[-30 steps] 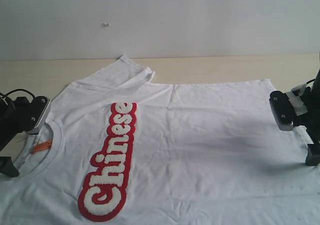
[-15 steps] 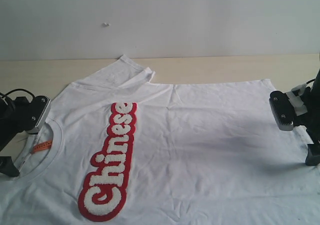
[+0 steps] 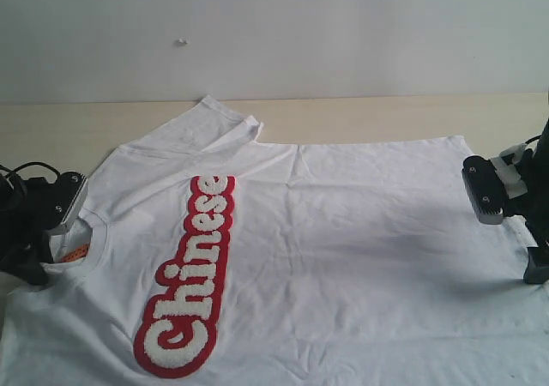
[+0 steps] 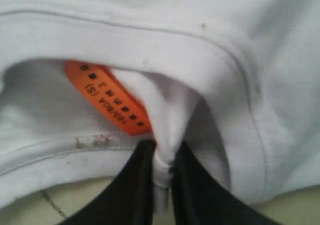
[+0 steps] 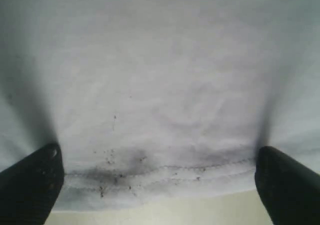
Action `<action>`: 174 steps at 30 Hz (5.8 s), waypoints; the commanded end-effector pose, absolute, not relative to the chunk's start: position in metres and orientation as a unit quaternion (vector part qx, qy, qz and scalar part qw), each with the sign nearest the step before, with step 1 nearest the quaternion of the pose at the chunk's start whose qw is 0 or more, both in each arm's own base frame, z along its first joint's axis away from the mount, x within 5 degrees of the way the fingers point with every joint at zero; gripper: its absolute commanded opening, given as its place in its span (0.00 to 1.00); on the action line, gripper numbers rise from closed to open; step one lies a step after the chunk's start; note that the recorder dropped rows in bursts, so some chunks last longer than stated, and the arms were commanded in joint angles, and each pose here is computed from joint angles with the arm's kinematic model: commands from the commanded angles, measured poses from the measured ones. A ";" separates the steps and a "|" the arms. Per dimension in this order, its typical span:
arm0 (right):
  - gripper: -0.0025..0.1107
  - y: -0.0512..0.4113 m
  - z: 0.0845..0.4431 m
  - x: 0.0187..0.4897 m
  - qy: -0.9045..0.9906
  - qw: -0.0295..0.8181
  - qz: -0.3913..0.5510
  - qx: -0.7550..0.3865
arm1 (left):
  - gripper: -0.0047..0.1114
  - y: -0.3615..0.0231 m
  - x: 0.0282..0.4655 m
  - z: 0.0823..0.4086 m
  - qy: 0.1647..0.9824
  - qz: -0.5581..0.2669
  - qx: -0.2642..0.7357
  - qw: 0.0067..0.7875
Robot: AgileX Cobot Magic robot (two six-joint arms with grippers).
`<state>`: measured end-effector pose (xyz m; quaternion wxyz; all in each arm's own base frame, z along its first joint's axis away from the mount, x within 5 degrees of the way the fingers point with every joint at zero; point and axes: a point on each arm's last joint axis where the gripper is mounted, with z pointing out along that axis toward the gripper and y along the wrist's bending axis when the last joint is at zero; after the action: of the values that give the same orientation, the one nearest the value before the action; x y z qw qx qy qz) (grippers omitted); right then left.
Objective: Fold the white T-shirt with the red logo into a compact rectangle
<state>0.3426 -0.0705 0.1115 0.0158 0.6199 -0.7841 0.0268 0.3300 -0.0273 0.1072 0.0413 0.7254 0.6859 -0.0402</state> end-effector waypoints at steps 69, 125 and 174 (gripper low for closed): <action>0.02 -0.055 0.188 0.351 -0.839 -0.147 0.036 0.523 | 0.04 -0.019 0.324 0.173 0.757 0.053 0.645 0.091; 0.02 0.002 0.425 0.201 -0.807 -0.508 0.058 0.297 | 0.04 0.024 0.121 0.435 0.797 0.328 0.275 0.425; 0.02 0.002 0.307 0.298 -0.944 -0.209 0.011 0.255 | 0.04 0.007 0.238 0.341 0.820 0.232 0.475 0.219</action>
<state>0.2740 0.0035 0.3188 -0.2291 0.2576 -0.9386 0.0092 0.2121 0.0037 0.3524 0.2156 0.4616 0.8375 0.1972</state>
